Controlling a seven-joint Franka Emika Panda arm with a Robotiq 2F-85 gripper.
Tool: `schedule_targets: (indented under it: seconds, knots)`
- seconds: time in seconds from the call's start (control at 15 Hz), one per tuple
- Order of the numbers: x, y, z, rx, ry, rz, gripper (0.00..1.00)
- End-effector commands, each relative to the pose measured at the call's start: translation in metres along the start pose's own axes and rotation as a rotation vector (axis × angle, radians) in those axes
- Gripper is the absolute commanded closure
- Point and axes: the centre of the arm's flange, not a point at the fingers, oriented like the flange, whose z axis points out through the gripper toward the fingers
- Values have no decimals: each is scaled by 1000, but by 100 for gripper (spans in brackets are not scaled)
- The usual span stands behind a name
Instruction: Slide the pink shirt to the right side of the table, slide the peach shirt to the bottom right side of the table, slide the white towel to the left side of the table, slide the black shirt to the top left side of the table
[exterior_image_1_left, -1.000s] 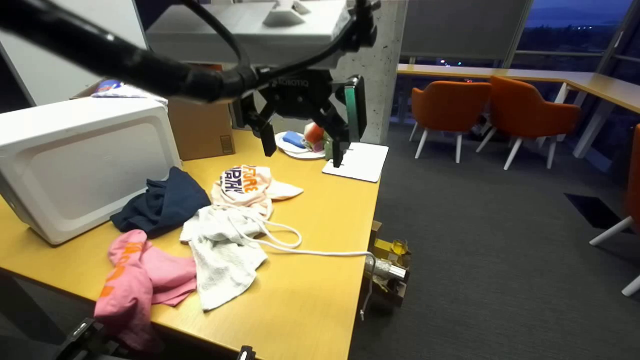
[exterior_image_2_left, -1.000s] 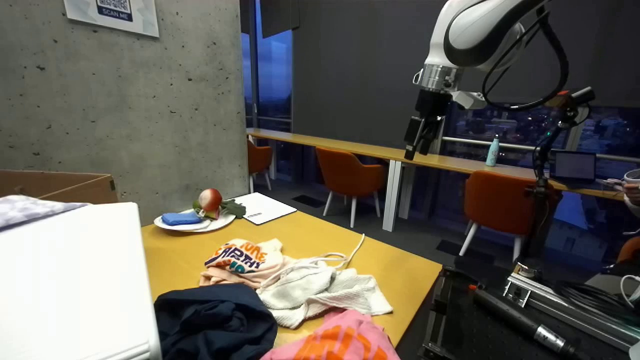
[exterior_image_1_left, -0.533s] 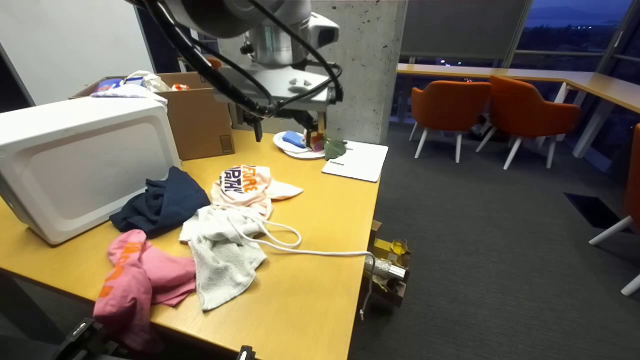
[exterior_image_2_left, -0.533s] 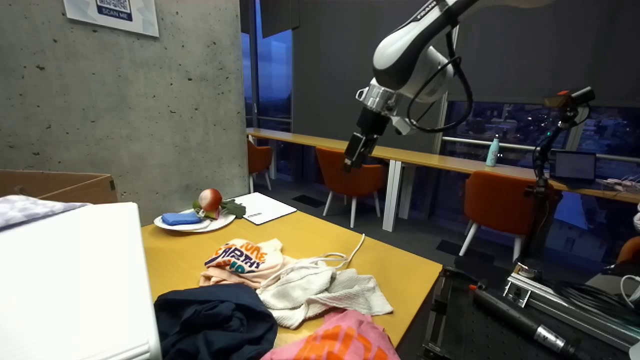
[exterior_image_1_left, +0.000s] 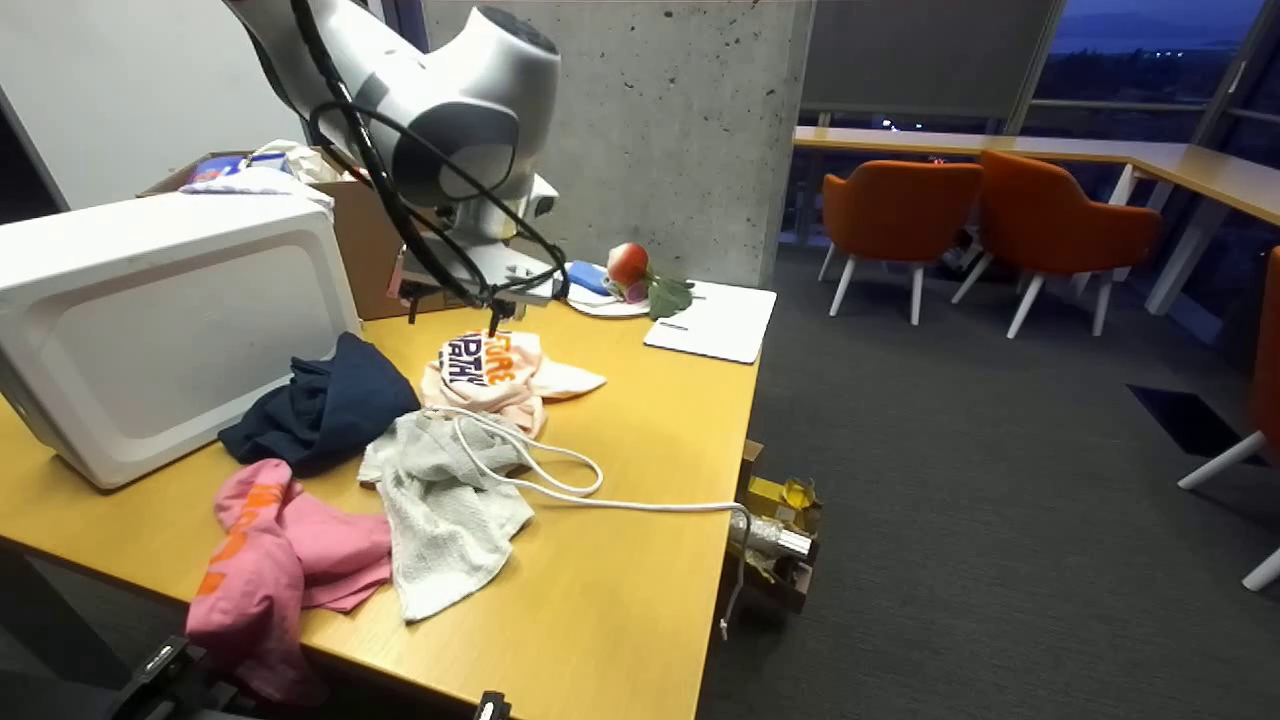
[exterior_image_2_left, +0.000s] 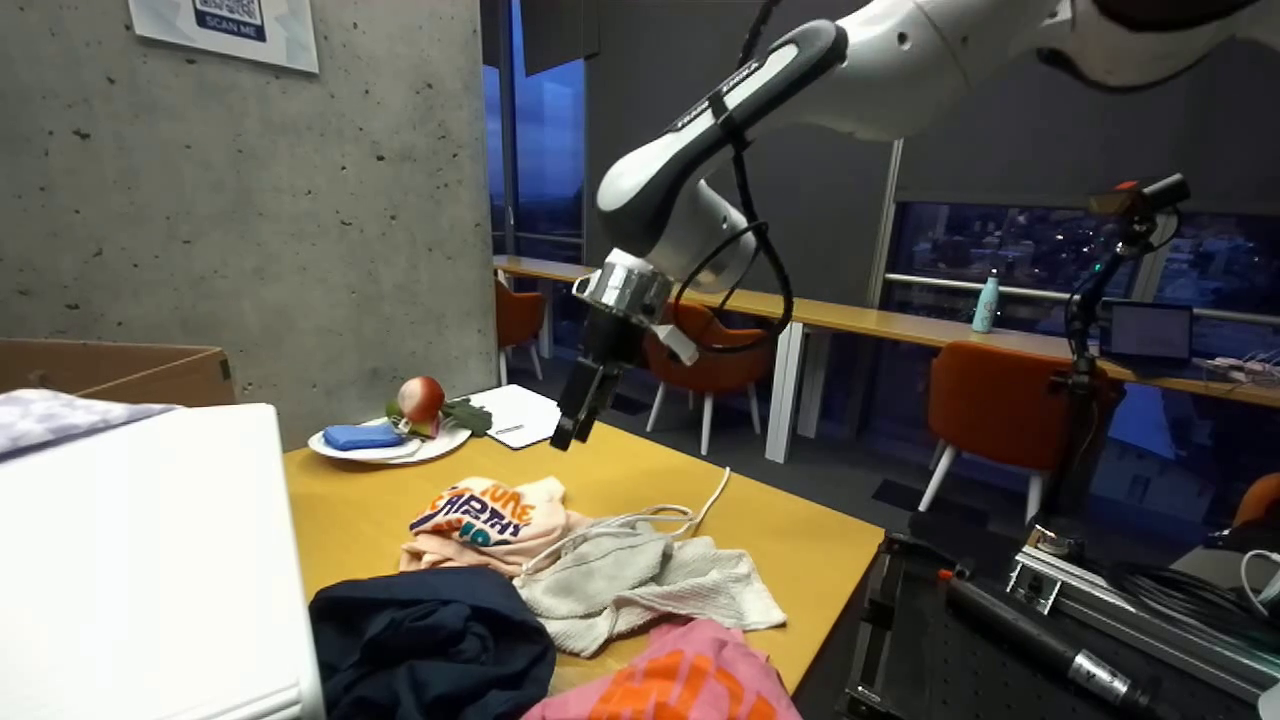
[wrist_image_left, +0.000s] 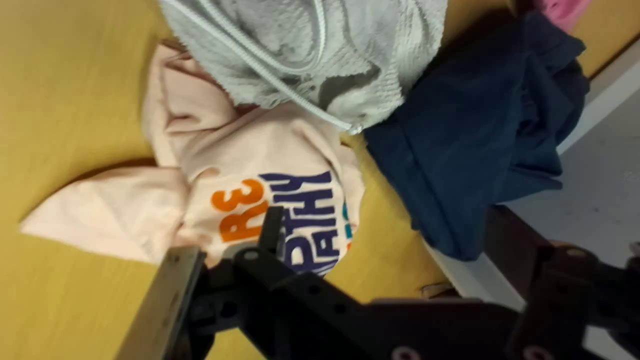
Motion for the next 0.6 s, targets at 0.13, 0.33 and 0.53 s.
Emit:
schedule_targets:
  seconds: [0.13, 0.33, 0.53]
  knots:
    - [27, 24, 68, 3, -286, -4, 0]
    - [39, 28, 63, -92, -418, -15, 0]
    - [61, 13, 55, -108, -522, -76, 0]
